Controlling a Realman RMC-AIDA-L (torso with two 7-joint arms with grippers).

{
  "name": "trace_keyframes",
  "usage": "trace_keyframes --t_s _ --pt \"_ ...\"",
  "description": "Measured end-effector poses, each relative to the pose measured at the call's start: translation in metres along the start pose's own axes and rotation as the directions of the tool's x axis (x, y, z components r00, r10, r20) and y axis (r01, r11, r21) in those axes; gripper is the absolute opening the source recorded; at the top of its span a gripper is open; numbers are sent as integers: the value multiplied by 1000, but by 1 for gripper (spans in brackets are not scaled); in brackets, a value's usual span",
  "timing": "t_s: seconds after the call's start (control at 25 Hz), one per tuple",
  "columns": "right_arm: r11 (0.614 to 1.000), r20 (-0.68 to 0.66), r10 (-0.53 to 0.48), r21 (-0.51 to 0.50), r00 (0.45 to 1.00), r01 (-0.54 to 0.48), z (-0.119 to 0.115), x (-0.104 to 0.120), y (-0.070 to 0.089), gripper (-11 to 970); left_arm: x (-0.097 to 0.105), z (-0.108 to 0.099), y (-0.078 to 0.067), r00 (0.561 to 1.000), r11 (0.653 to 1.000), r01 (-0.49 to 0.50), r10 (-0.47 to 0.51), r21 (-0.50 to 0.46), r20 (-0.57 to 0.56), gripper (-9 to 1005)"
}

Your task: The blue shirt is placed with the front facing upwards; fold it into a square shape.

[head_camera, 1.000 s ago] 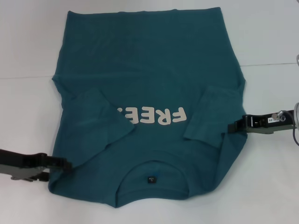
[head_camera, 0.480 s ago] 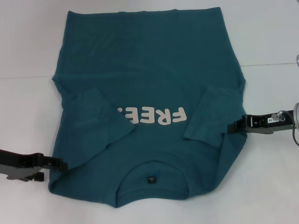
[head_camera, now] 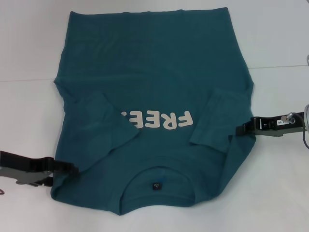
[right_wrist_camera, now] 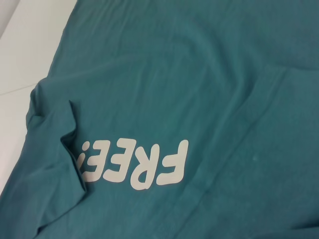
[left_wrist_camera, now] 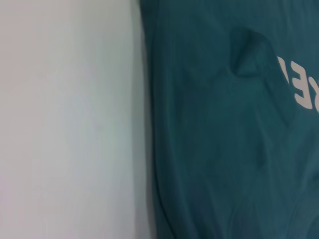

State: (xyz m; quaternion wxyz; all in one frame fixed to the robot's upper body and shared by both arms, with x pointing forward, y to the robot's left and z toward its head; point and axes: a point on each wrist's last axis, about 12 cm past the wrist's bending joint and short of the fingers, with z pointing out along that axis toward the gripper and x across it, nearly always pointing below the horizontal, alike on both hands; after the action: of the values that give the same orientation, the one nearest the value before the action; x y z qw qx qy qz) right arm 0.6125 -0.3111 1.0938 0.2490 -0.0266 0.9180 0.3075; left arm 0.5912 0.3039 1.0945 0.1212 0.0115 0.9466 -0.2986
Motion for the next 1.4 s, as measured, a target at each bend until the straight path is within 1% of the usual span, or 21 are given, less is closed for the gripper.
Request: trace_keyframes --t_s 0.44,0.84,1.08,1.4 --pt "1000 12 -8 9 1000 8 0 -2 0 36 -3 4 -10 1000 999 -7 8 33 -13 889" --pt "1000 14 -15 8 1000 15 0 -3 0 36 -7 2 -10 1000 999 -7 7 34 8 887" --pt "1000 14 -15 7 1000 15 1 -2 1 36 -10 2 -15 1000 999 -16 15 47 19 880" --pt "1000 16 -16 8 1000 16 1 -2 0 36 -14 2 -14 1000 1000 -13 12 22 29 871"
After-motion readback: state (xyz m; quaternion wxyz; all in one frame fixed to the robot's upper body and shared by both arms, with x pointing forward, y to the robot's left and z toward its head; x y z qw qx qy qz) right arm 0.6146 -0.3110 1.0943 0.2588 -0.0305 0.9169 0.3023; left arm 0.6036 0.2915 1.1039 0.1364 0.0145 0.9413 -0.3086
